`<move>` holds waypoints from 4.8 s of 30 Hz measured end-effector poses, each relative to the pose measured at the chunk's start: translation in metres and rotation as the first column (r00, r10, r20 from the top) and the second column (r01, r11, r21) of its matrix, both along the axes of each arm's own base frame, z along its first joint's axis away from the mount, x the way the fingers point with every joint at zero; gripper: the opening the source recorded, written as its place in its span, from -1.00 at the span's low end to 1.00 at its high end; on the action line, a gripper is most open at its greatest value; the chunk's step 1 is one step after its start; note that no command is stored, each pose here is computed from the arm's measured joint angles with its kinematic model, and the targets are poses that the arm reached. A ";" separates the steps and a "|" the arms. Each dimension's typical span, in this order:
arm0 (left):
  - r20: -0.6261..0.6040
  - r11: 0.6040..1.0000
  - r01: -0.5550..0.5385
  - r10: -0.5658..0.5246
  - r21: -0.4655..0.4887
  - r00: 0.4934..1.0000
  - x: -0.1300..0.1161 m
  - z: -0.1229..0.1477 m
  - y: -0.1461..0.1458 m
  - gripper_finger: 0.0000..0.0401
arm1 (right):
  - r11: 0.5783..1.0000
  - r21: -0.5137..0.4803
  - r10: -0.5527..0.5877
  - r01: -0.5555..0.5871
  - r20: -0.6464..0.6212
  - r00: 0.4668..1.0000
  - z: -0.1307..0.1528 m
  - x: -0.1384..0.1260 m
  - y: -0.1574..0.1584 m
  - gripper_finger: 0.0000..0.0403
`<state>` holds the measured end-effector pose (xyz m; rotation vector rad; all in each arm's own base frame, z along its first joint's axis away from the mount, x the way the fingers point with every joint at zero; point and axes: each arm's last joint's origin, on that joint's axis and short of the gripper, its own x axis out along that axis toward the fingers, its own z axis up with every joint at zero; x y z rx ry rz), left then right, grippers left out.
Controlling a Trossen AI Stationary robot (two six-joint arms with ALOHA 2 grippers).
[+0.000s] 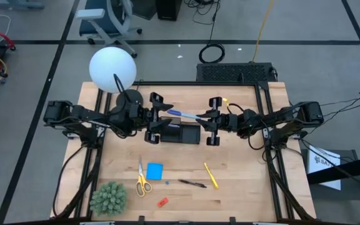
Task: Pick and place office supplies into organizer
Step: Put the blue marker pen into the black desk organizer
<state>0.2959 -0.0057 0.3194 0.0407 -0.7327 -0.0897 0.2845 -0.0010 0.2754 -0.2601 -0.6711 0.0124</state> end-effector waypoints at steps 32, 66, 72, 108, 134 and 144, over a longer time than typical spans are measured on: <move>-0.004 1.000 0.014 -0.014 0.020 1.000 0.031 0.010 -0.001 -0.58 | 1.000 -0.015 0.021 -0.021 -0.041 0.999 0.008 0.015 0.001 -0.85; 0.003 0.998 -0.032 0.032 0.063 0.999 0.019 0.023 0.000 -0.81 | 0.967 -0.036 -0.252 0.252 -0.254 0.934 -0.011 0.024 0.015 -0.60; -0.158 0.993 -0.076 0.090 0.093 0.983 0.011 0.027 0.001 -0.81 | 0.962 -0.066 -0.273 0.266 -0.331 0.904 -0.010 0.021 0.026 -0.62; -0.594 0.967 -0.255 0.215 0.017 0.775 -0.032 -0.050 0.036 -0.81 | 0.961 0.075 -0.194 0.267 -0.504 0.841 0.008 -0.006 0.035 -0.64; -0.667 0.930 -0.357 0.209 -0.091 0.715 -0.064 -0.115 0.059 -0.81 | 0.960 0.074 -0.195 0.269 -0.512 0.836 0.007 -0.005 0.035 -0.64; -0.688 0.932 -0.348 0.187 -0.101 0.701 -0.045 -0.141 0.063 -0.81 | 0.960 0.073 -0.195 0.269 -0.514 0.835 0.007 -0.005 0.035 -0.64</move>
